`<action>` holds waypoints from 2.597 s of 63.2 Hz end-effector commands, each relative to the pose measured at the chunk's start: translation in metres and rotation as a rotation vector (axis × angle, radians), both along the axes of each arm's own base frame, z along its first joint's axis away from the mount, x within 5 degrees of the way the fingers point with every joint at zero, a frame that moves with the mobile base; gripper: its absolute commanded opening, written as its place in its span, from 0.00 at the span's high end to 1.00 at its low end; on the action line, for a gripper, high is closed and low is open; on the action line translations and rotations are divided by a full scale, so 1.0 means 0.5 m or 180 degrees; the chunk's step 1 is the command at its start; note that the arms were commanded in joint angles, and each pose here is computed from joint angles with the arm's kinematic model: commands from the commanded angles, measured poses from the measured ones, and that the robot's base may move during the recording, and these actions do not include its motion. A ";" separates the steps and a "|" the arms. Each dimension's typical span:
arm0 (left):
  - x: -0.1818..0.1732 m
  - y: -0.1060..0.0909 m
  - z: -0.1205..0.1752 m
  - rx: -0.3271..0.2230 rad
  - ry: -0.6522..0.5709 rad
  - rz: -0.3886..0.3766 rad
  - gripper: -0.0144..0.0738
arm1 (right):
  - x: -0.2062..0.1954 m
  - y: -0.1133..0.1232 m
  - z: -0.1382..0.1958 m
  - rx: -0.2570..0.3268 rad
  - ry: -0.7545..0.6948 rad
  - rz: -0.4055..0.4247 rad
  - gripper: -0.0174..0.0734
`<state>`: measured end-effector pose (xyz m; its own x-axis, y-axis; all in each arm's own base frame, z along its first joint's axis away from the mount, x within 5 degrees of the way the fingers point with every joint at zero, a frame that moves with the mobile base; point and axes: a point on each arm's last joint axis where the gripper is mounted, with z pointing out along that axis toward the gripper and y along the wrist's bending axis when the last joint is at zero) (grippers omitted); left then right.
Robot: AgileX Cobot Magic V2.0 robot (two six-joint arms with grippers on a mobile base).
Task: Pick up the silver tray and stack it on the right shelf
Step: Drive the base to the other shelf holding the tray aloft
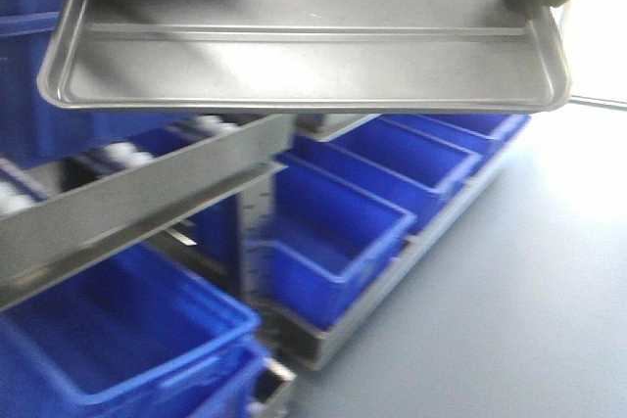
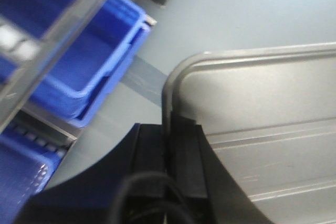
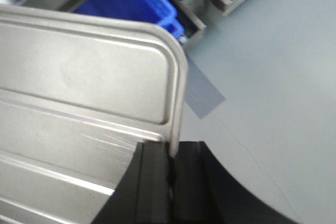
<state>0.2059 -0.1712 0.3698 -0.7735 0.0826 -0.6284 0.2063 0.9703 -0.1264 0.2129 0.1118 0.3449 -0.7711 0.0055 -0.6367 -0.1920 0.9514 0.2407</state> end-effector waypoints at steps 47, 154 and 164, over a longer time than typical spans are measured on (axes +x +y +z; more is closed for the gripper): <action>-0.006 0.020 0.039 0.0054 -0.0280 0.0033 0.95 | -0.003 -0.013 0.040 -0.0066 -0.0343 0.0018 0.75; -0.007 0.021 0.038 0.0061 -0.0263 0.0039 0.95 | -0.003 -0.013 0.040 -0.0066 -0.0343 0.0018 0.75; -0.006 0.021 0.038 0.0065 -0.0267 0.0040 0.95 | -0.002 -0.013 0.040 -0.0066 -0.0344 0.0015 0.75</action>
